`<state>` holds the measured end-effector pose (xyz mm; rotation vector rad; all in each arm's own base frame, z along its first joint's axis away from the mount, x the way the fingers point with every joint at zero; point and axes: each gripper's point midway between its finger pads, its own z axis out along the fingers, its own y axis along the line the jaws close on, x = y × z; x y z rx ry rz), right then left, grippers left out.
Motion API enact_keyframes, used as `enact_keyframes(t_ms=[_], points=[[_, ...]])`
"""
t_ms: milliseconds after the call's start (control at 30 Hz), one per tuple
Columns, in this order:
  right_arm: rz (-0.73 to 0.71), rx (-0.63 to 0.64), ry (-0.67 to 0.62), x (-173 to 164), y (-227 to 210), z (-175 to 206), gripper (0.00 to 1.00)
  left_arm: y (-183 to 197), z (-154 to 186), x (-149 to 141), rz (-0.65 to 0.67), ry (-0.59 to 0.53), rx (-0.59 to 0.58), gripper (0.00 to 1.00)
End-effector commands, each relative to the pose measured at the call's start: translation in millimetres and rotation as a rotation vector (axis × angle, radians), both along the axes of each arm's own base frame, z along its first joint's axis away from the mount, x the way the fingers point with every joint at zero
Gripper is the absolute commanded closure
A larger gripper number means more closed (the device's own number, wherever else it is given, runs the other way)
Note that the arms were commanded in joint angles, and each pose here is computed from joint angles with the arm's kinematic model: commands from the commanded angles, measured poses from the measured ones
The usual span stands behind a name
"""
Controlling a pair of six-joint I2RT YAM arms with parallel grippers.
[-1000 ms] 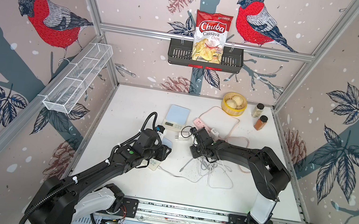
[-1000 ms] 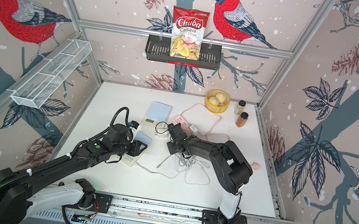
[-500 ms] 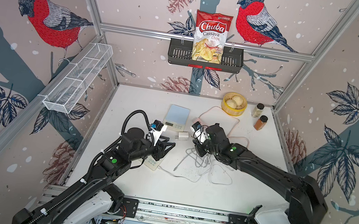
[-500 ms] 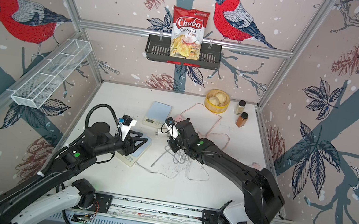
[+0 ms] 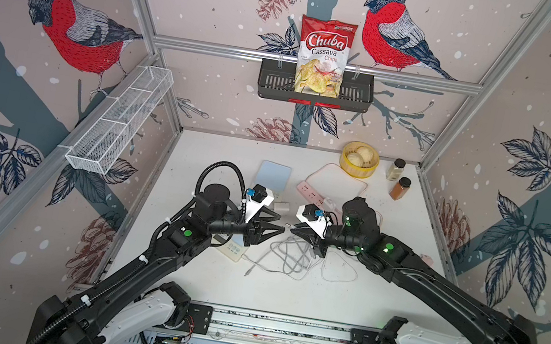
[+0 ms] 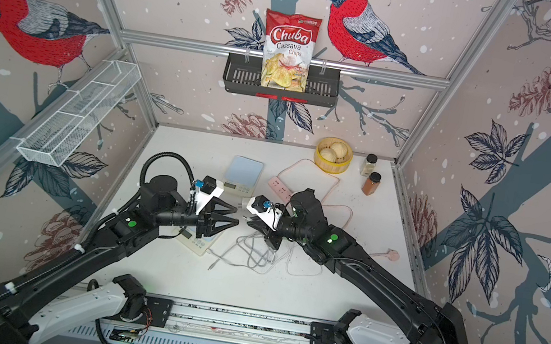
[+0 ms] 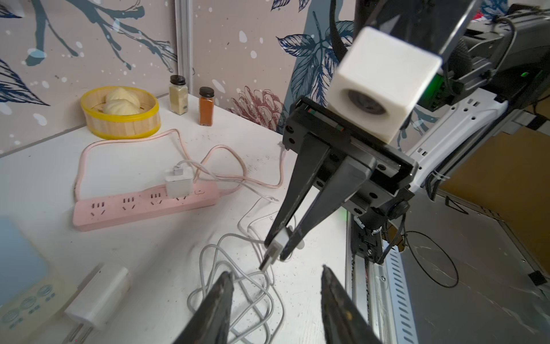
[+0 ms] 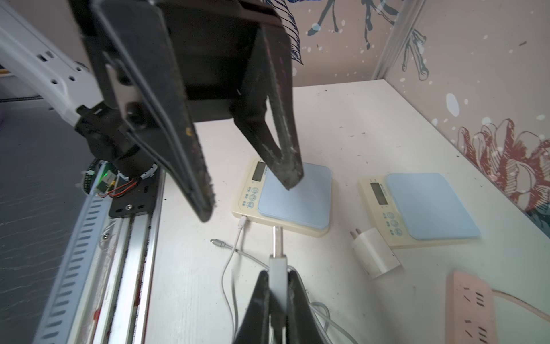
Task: Charge the electronic scale
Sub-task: Pick up the charging cable from the center of the board.
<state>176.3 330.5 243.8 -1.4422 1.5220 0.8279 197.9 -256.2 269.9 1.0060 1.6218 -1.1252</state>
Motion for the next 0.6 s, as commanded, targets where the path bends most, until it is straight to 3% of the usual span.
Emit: enact_keyframes(t_ms=[0,167,467,567], points=[[0.104,0.048,0.012,-17.2,3.1,14.7,1.0,-8.4,21.3,-11.2,-0.124,-0.08,-0.077,0.58],[0.132,0.074,0.04,-21.1,2.4,19.6,1.0,-12.6,14.1,-14.3,-0.177,-0.042,-0.077,0.66],[0.13,0.069,0.058,-20.4,1.3,14.0,1.0,-13.7,6.8,-14.8,-0.185,-0.002,-0.088,0.98],[0.114,0.07,0.058,-17.2,0.8,12.5,1.0,-13.8,5.5,-12.5,-0.171,0.013,-0.086,1.0]])
